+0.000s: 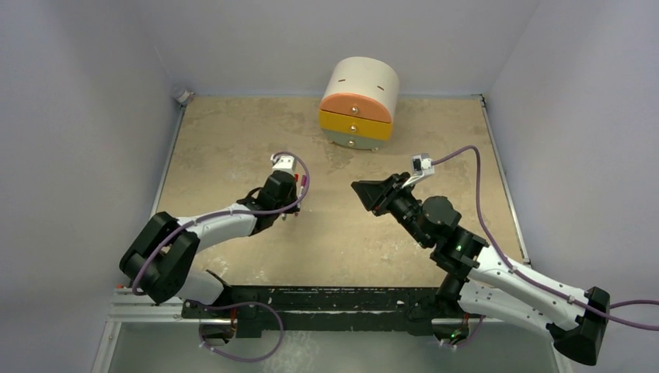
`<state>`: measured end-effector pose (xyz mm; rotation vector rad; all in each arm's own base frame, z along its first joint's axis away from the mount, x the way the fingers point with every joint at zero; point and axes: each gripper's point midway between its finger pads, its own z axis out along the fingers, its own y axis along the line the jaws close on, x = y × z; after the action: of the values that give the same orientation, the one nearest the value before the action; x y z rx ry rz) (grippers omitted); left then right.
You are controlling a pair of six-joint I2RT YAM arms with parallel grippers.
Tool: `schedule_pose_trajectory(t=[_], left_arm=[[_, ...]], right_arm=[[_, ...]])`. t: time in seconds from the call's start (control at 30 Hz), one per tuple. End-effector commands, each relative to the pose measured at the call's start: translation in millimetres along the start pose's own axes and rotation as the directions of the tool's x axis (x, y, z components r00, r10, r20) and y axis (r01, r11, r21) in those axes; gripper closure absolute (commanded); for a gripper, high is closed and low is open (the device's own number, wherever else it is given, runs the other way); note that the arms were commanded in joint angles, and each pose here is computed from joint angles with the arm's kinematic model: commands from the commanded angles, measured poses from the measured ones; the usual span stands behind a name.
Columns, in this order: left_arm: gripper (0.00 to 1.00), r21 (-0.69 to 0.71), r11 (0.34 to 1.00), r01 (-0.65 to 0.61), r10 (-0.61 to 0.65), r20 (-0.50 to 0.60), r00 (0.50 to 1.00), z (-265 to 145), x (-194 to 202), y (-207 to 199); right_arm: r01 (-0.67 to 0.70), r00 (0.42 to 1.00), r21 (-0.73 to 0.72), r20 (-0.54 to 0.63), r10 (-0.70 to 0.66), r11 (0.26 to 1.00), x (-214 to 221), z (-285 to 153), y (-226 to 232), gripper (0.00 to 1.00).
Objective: Insert the pens into the pen caps
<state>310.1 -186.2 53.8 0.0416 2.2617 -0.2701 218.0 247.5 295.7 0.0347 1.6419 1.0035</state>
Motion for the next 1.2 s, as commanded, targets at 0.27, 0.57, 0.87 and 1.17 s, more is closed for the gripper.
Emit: schedule_pose_trajectory(t=[0.27, 0.57, 0.87, 1.17], left_arm=[[0.89, -0.017, 1.0, -0.026, 0.025, -0.027, 0.999, 9, -3, -2], [0.82, -0.019, 0.999, -0.034, 0.033, -0.046, 0.998, 9, -1, -2], [0.8, -0.008, 1.0, -0.019, 0.019, -0.026, 0.999, 4, -9, -5], [0.81, 0.182, 0.982, 0.047, -0.093, 0.257, 0.962, -68, -107, -39]], right_arm=[[-0.001, 0.999, -0.003, 0.047, 0.001, 1.0, -17, 3, 8, 0.73], [-0.01, 0.999, 0.011, 0.049, 0.01, 1.0, -16, 0, 3, 0.74], [-0.014, 0.999, 0.009, 0.046, 0.014, 1.0, -15, -1, 3, 0.74], [0.006, 1.0, 0.06, 0.014, -0.007, 0.998, -1, 5, -10, 0.75]])
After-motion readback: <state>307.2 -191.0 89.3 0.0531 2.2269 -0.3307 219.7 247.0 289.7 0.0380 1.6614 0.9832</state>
